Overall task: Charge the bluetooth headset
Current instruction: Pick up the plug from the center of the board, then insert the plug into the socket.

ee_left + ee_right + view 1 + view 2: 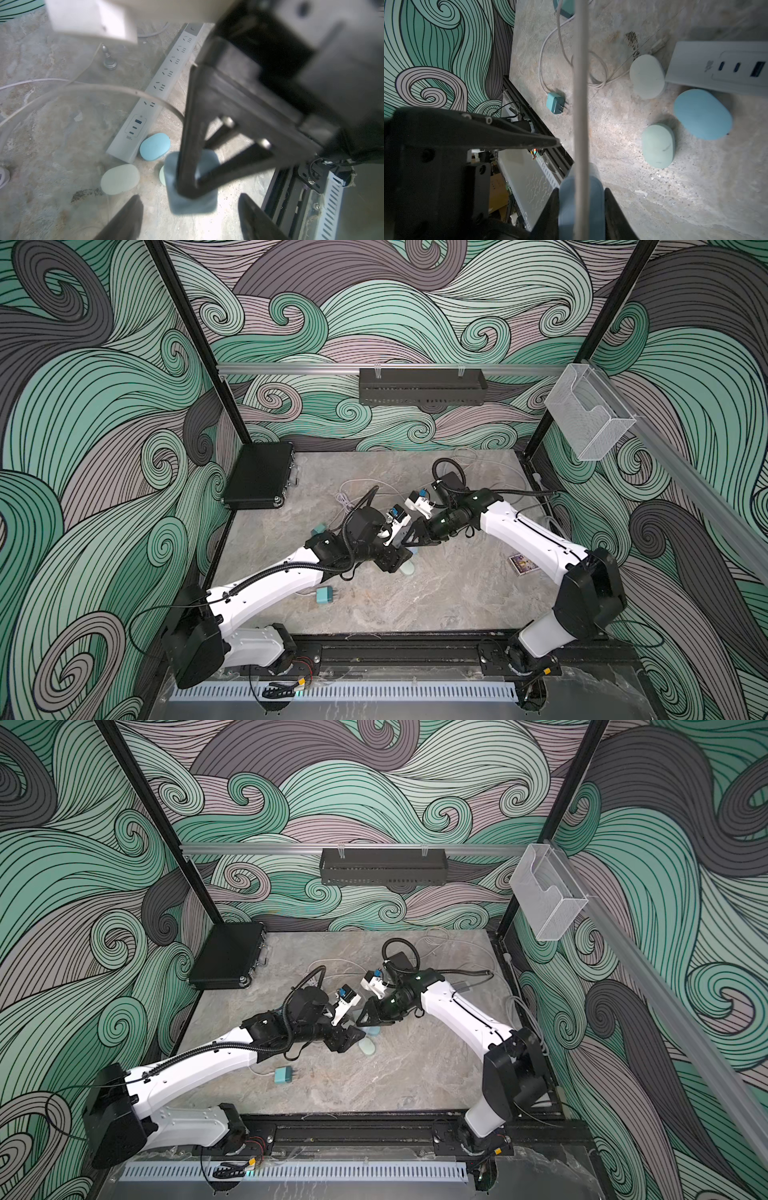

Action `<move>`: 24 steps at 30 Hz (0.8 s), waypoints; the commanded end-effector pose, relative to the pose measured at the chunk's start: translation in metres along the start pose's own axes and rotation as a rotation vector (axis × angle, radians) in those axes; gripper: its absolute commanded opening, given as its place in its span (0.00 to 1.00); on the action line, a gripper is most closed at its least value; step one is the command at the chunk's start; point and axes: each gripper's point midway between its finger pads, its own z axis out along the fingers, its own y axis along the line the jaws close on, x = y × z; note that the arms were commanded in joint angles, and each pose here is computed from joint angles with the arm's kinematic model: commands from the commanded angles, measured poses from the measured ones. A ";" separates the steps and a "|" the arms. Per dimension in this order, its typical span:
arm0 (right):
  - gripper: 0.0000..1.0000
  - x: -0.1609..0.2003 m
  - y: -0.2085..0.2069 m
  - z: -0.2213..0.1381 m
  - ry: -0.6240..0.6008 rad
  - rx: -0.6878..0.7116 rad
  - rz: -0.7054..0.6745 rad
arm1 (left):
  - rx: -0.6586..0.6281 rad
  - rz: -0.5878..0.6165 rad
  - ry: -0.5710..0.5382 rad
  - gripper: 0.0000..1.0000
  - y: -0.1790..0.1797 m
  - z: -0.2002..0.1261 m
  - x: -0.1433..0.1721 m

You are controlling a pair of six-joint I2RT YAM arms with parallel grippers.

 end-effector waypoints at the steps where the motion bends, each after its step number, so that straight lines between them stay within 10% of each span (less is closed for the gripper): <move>1: 0.06 -0.026 -0.019 -0.020 -0.063 0.070 -0.180 | 0.009 -0.068 0.005 0.73 0.000 -0.023 0.003; 10: 0.03 -0.055 -0.046 -0.036 -0.051 0.177 -0.798 | -0.023 -0.314 0.068 0.69 0.018 -0.031 0.043; 24: 0.04 -0.051 -0.098 -0.025 0.102 0.155 -1.119 | -0.046 -0.395 0.057 0.66 0.040 -0.027 0.041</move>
